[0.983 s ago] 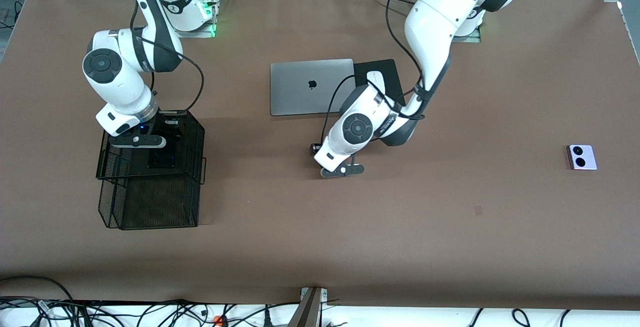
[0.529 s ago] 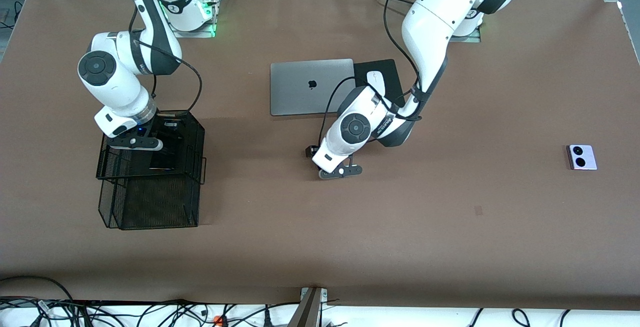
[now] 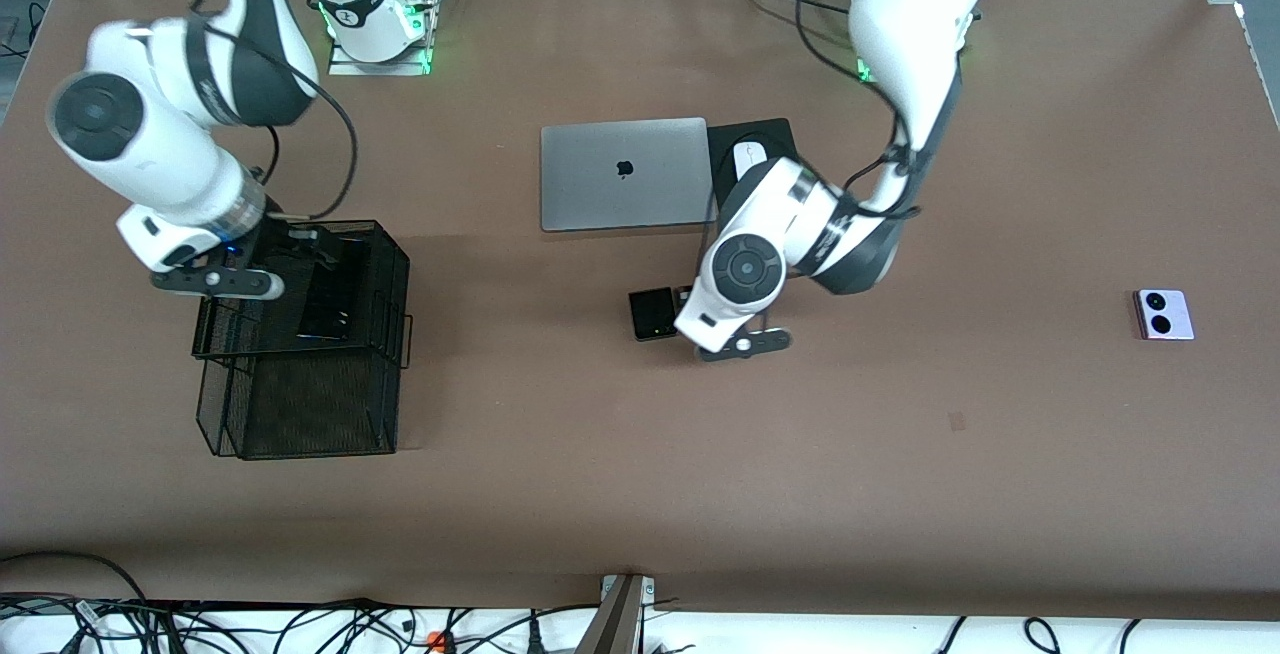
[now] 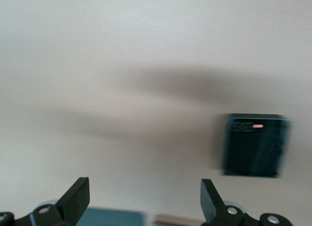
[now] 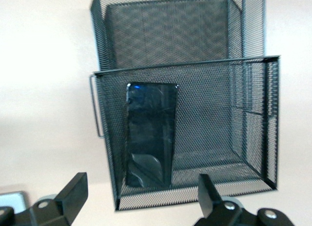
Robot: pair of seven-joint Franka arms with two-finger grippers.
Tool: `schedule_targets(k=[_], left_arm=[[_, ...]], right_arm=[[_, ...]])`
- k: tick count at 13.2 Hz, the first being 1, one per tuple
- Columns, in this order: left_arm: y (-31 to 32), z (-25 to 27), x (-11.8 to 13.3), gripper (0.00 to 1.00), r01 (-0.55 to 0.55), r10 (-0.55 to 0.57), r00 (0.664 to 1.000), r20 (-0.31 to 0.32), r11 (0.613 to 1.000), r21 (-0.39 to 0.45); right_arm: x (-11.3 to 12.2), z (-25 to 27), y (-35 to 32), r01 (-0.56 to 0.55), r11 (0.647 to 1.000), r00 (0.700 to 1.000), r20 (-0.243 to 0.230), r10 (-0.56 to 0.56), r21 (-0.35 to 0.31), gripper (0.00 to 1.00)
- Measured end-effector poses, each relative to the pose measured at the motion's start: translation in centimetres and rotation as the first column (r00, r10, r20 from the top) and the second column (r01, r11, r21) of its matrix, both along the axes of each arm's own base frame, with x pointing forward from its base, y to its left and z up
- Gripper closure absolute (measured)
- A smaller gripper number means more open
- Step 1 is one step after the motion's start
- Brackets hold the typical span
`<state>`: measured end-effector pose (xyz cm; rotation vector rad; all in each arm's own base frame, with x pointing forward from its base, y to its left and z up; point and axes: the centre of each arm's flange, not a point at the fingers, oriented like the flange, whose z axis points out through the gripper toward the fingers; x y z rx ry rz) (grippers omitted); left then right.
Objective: Place phones with both arms
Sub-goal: 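Release the tall phone, reach the flip phone while the left gripper reaches the white phone, then grasp the flip phone with the right gripper while the left gripper grasps the white phone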
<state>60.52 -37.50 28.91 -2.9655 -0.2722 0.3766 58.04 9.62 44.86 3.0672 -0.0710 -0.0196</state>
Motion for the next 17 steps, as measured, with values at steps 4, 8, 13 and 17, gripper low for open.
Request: schedule_targets(k=[4, 8, 13, 17], left_arm=[[8.9, 2.4, 1.0, 0.0, -0.004, 0.033, 0.992, -0.126, 0.975, 0.222], [24.7, 2.0, 5.2, 0.0, 0.039, -0.004, 0.965, -0.261, 0.991, 0.13], [40.3, 2.0, 6.2, 0.0, 0.096, -0.1, 0.943, -0.317, 0.995, -0.026], [47.4, 6.3, 5.0, 0.0, 0.185, -0.168, 0.936, -0.309, 0.982, 0.026]], right_arm=[[-0.2, 1.8, 9.5, 0.052, 0.999, 0.998, 0.038, -0.052, 0.015, 0.0], [-1.5, -2.5, 24.4, 0.165, 0.986, 0.985, 0.042, -0.166, 0.017, 0.0], [-2.4, -9.6, 37.3, 0.27, 0.962, 0.961, 0.055, -0.272, 0.044, 0.0], [-3.5, -15.1, 42.0, 0.221, 0.971, 0.969, 0.094, -0.229, 0.09, 0.0]])
